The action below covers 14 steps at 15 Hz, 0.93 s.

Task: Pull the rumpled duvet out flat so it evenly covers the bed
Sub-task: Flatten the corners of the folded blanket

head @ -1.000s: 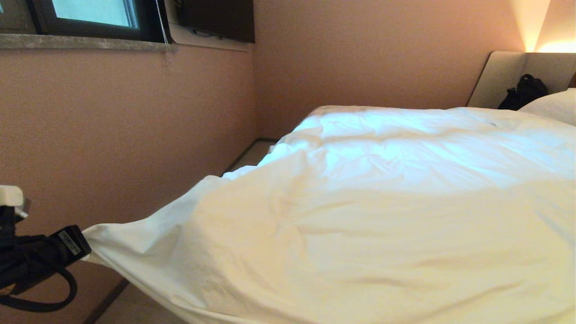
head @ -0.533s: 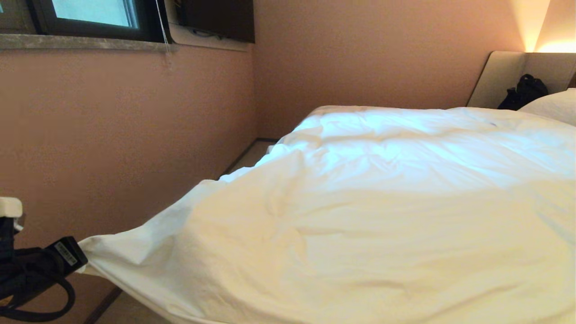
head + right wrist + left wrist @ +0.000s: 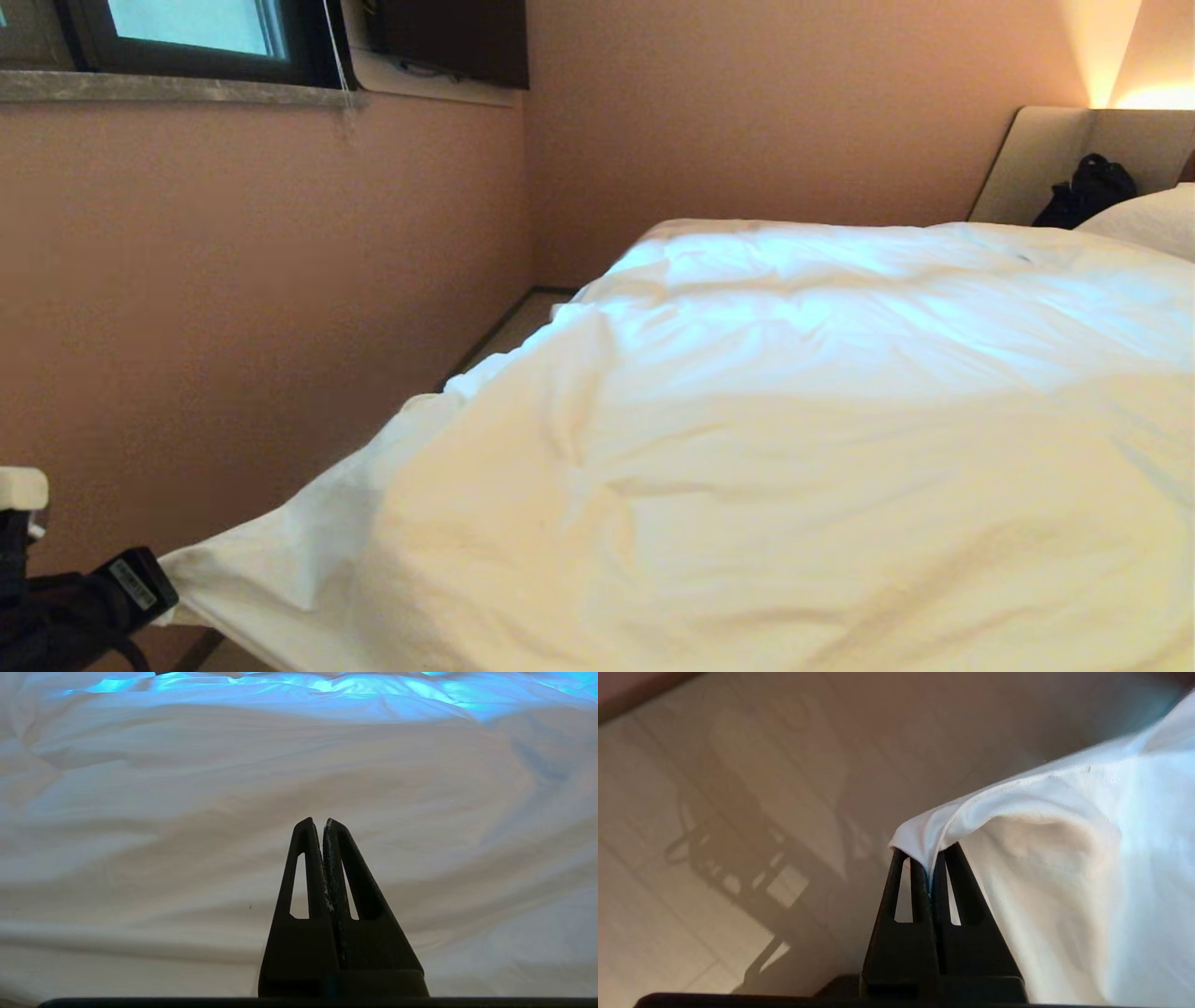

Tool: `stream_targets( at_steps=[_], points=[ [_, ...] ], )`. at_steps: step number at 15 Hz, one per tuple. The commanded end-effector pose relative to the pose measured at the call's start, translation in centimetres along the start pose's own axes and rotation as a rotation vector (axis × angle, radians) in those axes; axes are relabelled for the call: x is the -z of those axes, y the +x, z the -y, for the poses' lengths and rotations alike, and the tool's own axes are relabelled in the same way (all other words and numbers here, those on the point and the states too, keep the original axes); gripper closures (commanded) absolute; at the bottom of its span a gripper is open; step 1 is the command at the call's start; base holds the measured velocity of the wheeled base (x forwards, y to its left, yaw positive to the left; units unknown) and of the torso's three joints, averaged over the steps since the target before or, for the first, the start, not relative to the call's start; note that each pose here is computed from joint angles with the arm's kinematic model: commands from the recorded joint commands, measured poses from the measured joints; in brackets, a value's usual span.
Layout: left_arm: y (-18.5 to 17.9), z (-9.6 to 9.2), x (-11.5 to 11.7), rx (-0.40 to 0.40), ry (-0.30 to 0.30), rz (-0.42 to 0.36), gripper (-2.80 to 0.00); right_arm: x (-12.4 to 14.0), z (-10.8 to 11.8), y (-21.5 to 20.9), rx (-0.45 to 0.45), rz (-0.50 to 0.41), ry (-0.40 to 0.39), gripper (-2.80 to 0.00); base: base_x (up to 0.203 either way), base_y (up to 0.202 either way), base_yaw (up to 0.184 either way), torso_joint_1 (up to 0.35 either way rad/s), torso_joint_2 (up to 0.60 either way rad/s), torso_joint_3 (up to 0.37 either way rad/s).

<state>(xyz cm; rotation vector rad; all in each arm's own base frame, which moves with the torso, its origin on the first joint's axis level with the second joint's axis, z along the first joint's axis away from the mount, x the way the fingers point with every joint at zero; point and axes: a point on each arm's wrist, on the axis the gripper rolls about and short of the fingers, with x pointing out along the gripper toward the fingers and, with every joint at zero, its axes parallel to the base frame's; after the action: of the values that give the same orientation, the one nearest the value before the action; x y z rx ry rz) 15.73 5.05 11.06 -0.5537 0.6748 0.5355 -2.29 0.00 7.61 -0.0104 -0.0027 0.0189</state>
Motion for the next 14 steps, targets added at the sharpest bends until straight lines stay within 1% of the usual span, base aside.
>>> stream_targets(
  at_steps=[1, 4, 6, 9, 12, 14],
  points=[
    [-0.1, -0.8, 1.4, -0.02, -0.008, -0.038, 0.0, 0.0, 0.0, 0.0, -0.001, 0.001, 0.0, 0.0, 0.0, 0.0, 0.0, 0.0, 0.0, 0.0],
    [-0.2, -1.5, 2.8, -0.038, -0.025, -0.083, 0.0, 0.0, 0.0, 0.0, -0.001, 0.001, 0.0, 0.0, 0.0, 0.0, 0.0, 0.0, 0.0, 0.0],
    [-0.3, -1.9, 3.5, -0.042, -0.05, -0.104, 0.0, 0.0, 0.0, 0.0, -0.001, 0.001, 0.0, 0.0, 0.0, 0.0, 0.0, 0.0, 0.0, 0.0],
    [-0.3, -2.1, 4.0, -0.052, -0.089, -0.125, 0.0, 0.0, 0.0, 0.0, -0.001, 0.001, 0.0, 0.0, 0.0, 0.0, 0.0, 0.0, 0.0, 0.0],
    [-0.2, -2.2, 4.2, -0.063, -0.14, -0.137, 0.0, 0.0, 0.0, 0.0, -0.001, 0.001, 0.0, 0.0, 0.0, 0.0, 0.0, 0.0, 0.0, 0.0],
    [-0.2, -2.4, 4.5, -0.071, -0.158, -0.148, 0.0, 0.0, 0.0, 0.0, -0.001, 0.001, 0.0, 0.0, 0.0, 0.0, 0.0, 0.0, 0.0, 0.0]
  ],
)
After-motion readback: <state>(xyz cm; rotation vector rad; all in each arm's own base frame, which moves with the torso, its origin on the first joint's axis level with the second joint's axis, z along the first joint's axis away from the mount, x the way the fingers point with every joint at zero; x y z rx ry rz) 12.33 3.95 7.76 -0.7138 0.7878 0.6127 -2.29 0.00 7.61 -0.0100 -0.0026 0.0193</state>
